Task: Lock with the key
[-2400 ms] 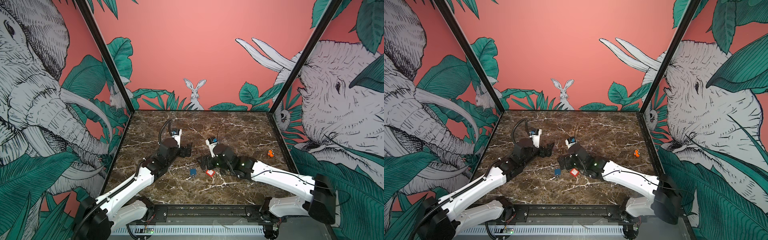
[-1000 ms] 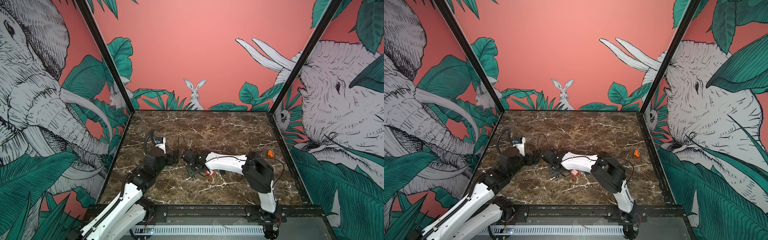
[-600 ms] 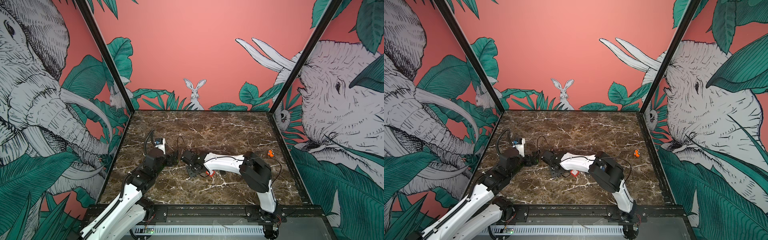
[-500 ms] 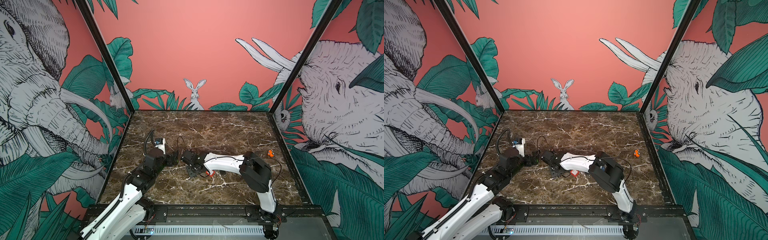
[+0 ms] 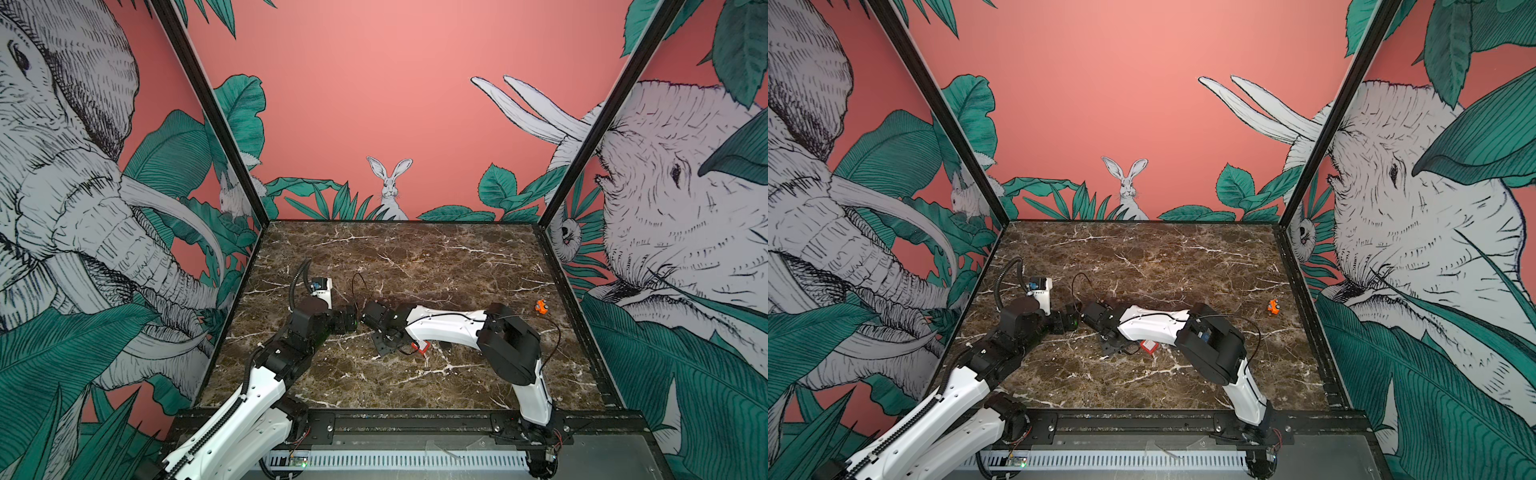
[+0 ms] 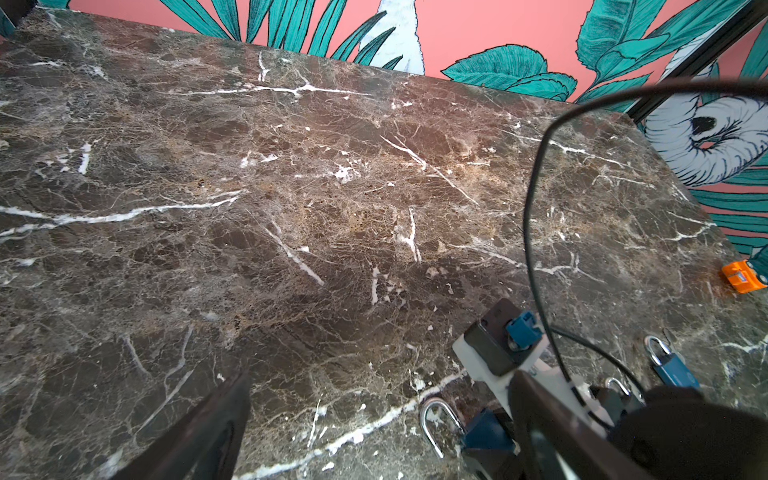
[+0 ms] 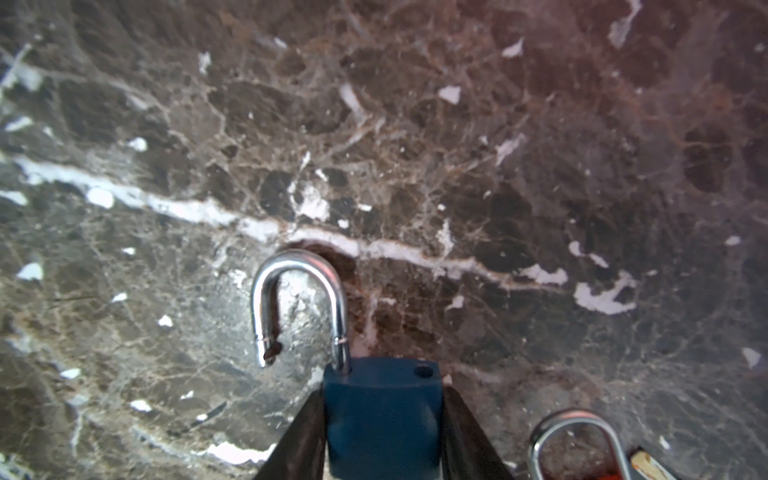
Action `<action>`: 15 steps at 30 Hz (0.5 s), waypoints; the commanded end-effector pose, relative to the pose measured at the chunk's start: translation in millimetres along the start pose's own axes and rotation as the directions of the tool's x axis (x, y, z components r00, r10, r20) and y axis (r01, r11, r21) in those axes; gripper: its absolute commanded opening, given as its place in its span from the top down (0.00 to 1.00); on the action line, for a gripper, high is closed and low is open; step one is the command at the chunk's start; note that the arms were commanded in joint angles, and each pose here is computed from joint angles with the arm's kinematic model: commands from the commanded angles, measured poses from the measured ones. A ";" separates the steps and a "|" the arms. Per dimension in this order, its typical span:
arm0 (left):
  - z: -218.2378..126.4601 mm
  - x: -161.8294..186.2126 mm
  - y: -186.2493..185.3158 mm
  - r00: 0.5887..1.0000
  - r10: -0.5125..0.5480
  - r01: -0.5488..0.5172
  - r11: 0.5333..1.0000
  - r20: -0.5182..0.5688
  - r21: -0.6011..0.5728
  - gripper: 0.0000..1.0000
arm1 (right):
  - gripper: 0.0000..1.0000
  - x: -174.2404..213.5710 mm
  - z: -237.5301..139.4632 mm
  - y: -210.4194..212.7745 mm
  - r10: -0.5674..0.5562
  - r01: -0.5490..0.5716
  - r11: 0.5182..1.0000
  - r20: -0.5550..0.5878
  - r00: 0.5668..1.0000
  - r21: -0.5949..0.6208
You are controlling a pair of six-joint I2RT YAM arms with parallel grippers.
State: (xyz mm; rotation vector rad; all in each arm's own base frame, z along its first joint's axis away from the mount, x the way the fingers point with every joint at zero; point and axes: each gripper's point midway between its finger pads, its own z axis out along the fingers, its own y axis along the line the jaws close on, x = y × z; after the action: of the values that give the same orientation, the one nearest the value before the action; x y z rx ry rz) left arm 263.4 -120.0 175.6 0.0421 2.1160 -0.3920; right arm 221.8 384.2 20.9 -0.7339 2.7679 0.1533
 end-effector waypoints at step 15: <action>8.9 5.7 3.7 0.999 -0.014 0.013 1.000 -0.038 -0.024 0.03 | 0.86 -12.9 -17.4 6.2 -0.048 0.072 0.983 0.143 0.988 -0.168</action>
State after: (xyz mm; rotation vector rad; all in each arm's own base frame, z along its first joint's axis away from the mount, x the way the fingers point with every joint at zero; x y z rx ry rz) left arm 264.7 -121.9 165.8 0.0482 2.1523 -0.3835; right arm 222.1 382.8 24.7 -0.8002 2.6879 0.2873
